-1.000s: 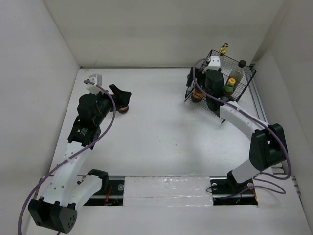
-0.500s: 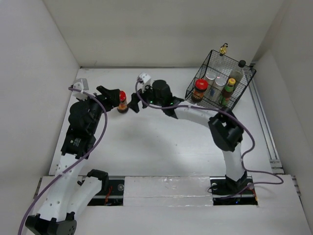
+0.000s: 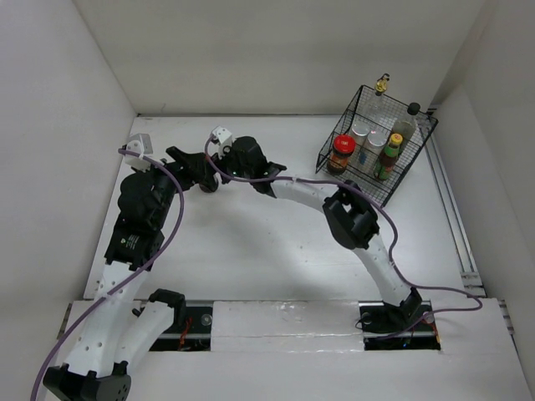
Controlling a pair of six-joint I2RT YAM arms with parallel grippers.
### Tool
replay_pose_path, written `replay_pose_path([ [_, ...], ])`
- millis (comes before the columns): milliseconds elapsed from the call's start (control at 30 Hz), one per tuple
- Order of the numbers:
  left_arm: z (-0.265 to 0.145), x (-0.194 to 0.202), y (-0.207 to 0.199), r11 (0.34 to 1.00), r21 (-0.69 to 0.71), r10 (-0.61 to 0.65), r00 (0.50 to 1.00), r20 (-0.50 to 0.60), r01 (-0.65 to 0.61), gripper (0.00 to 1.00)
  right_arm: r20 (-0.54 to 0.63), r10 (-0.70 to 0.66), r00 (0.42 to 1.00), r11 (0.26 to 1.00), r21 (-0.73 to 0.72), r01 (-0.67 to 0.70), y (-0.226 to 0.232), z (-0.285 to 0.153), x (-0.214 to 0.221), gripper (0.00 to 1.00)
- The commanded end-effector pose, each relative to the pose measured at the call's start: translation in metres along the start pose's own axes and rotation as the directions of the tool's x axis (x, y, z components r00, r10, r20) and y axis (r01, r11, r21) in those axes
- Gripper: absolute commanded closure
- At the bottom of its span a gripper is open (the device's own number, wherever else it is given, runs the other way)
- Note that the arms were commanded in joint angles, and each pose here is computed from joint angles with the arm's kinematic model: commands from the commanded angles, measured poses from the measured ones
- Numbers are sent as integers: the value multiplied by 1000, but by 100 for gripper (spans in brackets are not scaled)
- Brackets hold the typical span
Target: Organize the condiment bottles
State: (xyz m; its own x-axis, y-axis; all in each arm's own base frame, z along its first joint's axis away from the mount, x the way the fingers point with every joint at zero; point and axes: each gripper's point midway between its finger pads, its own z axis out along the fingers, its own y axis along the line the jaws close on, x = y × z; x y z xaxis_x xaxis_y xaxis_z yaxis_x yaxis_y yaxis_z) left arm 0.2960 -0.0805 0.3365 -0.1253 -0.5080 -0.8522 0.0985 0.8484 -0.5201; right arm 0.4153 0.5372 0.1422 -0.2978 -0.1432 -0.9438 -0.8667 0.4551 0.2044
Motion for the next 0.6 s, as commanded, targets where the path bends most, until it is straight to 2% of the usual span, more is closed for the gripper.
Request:
replay_pose_path([
  [0,-3,-14,-14,999,54,-12,999,39,10,28,75,-41,996,998,56,37,2,10,-25,0],
  [67,-1,-12,-13,999,49,-11,999,31,9,28,125,-55,991,997,64,47,0,15,-37,0],
  [133,-1,-11,-14,998,58,-10,1000,26,9,28,118,-7,993,1000,10,5,7,24,-29,0],
  [267,-1,-11,-14,998,58,-1,1000,26,0,28,166,37,985,999,9,-38,6,33,-36,0],
  [500,2,-8,-13,999,53,0,1000,18,-1,28,281,161,946,986,3,-169,2,39,-52,23],
  [567,2,-10,-14,998,58,-1,1000,26,0,28,303,188,934,981,-5,-196,3,36,-55,36],
])
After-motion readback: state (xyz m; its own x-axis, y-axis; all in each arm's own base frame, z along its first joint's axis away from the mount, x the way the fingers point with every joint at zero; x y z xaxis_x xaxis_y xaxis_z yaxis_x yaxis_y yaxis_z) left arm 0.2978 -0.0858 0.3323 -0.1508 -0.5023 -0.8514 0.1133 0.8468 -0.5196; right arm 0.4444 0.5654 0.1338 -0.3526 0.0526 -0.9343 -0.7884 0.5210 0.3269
